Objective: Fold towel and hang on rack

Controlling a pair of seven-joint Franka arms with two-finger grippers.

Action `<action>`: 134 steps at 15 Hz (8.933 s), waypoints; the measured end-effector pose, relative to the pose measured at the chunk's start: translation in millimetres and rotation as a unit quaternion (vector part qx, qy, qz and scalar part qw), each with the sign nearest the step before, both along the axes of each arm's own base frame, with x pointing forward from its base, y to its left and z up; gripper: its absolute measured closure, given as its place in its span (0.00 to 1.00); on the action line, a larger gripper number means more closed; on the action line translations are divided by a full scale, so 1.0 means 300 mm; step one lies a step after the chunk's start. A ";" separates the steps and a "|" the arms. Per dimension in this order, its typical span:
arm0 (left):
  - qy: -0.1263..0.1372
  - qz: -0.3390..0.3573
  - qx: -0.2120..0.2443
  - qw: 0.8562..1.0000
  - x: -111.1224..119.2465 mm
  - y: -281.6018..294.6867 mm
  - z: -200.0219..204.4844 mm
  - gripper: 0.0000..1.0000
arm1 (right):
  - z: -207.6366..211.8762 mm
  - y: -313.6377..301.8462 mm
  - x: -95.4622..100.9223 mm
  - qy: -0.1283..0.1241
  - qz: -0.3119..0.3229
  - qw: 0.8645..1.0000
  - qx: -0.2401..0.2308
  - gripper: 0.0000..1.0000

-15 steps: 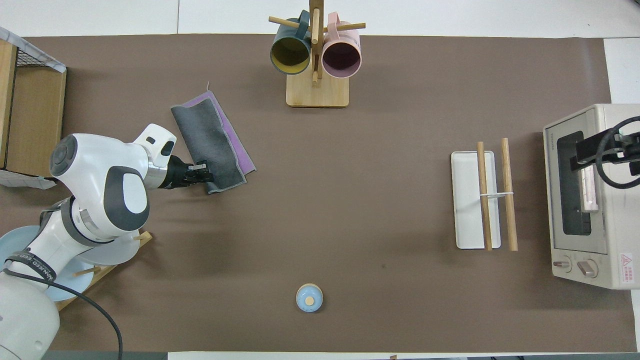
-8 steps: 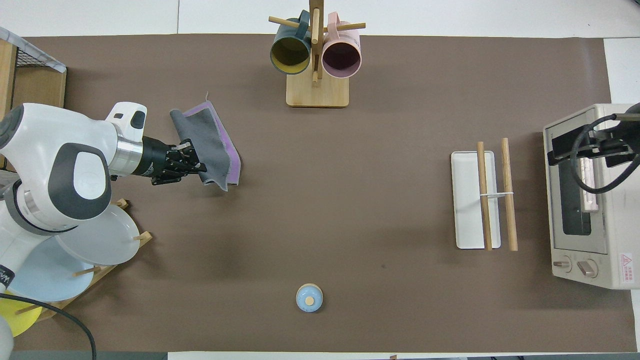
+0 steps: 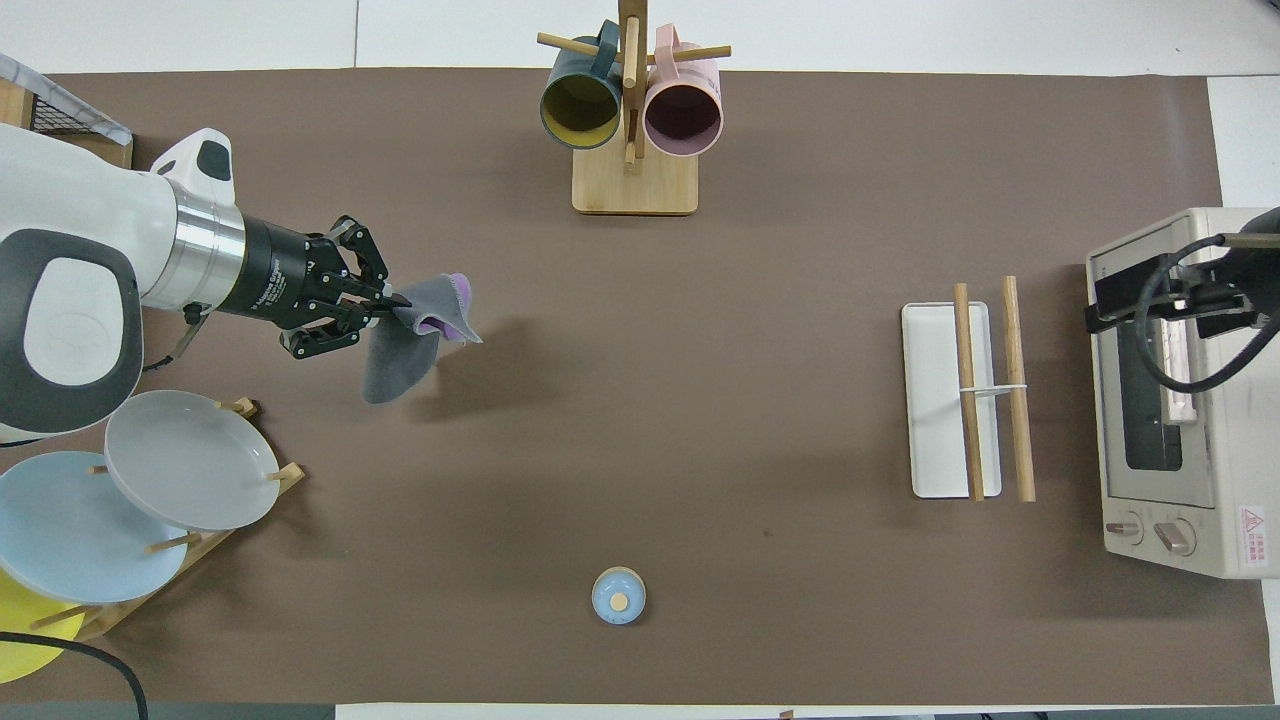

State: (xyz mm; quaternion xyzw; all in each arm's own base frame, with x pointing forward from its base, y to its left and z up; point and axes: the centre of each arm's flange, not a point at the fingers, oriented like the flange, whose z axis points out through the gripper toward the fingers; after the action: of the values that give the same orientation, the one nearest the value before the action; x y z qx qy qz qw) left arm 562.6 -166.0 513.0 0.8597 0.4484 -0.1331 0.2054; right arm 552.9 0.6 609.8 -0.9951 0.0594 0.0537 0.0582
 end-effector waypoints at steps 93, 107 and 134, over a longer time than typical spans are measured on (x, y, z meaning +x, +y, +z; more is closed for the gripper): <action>-0.171 -0.383 0.237 0.876 -0.011 0.281 0.305 0.00 | -0.486 -0.199 -0.094 0.011 -0.109 0.988 -0.106 0.74; -0.122 -0.459 0.192 0.859 -0.067 0.316 0.320 0.00 | -0.128 -0.143 -0.081 0.008 -0.016 0.995 -0.102 0.00; -0.119 -0.463 0.190 0.858 -0.080 0.307 0.328 0.00 | 0.040 0.036 0.011 -0.002 0.081 0.992 -0.096 0.00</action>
State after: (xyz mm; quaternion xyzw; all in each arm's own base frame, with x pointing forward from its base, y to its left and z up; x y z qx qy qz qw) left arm 538.5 -74.0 611.5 0.9997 -0.0126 -0.0218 0.0046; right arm 556.1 11.5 621.8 -0.9977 -0.0165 0.0506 -0.0419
